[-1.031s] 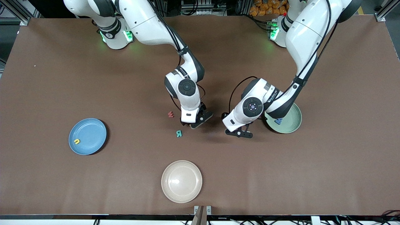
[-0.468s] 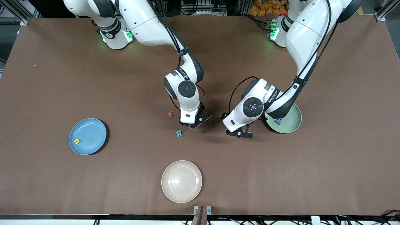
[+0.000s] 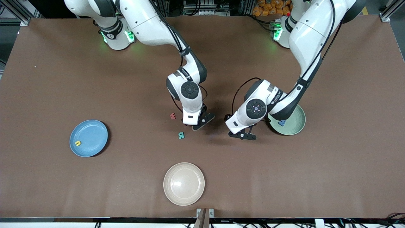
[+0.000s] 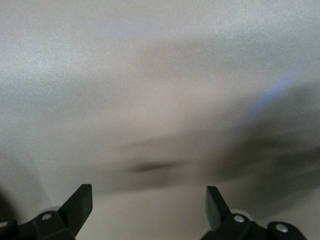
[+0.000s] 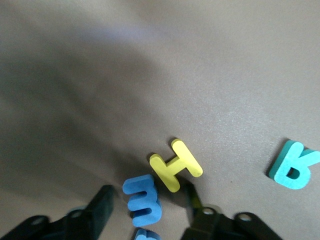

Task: Sort upper and lower case letters into plates

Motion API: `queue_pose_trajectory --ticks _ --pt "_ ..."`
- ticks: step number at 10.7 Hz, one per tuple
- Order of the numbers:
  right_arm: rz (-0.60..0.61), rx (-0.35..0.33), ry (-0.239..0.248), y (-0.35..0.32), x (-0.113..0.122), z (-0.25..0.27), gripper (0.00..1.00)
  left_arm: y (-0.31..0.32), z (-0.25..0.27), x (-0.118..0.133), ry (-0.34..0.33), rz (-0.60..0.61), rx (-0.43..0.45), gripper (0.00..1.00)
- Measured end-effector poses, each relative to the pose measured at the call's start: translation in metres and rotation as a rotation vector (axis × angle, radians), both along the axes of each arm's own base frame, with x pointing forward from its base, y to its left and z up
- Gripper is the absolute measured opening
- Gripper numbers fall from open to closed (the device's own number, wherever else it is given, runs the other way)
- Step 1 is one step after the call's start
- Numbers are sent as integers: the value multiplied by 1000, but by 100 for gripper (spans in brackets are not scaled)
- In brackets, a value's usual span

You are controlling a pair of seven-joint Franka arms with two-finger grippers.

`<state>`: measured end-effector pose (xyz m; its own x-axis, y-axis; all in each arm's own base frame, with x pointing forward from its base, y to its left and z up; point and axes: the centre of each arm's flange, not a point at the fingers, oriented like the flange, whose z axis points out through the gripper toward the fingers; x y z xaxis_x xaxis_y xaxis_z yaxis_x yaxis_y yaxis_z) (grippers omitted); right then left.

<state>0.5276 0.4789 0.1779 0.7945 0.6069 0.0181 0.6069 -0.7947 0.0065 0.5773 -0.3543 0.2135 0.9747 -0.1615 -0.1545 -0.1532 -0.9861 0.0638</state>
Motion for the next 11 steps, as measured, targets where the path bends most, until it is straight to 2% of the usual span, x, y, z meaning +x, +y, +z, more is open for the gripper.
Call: queue_pose_trajectory --ticks 2,3,5,6,9,11 --pt "3 4 -1 2 0 3 33 0 -1 0 2 0 0 100" --pt "3 3 -1 2 0 4 28 0 -1 0 1 0 0 100" --pt "-4 -1 -6 -2 4 4 28 -1 7 6 -15 5 -9 100" --pt "-20 -8 -19 -12 14 7 28 -2 13 11 -29 9 -17 100" --pt "-104 -11 -57 -58 58 38 28 -3 16 14 -35 11 -20 100" --pt "-192 -15 -57 -110 92 71 28 -6 21 16 -45 6 -27 100"
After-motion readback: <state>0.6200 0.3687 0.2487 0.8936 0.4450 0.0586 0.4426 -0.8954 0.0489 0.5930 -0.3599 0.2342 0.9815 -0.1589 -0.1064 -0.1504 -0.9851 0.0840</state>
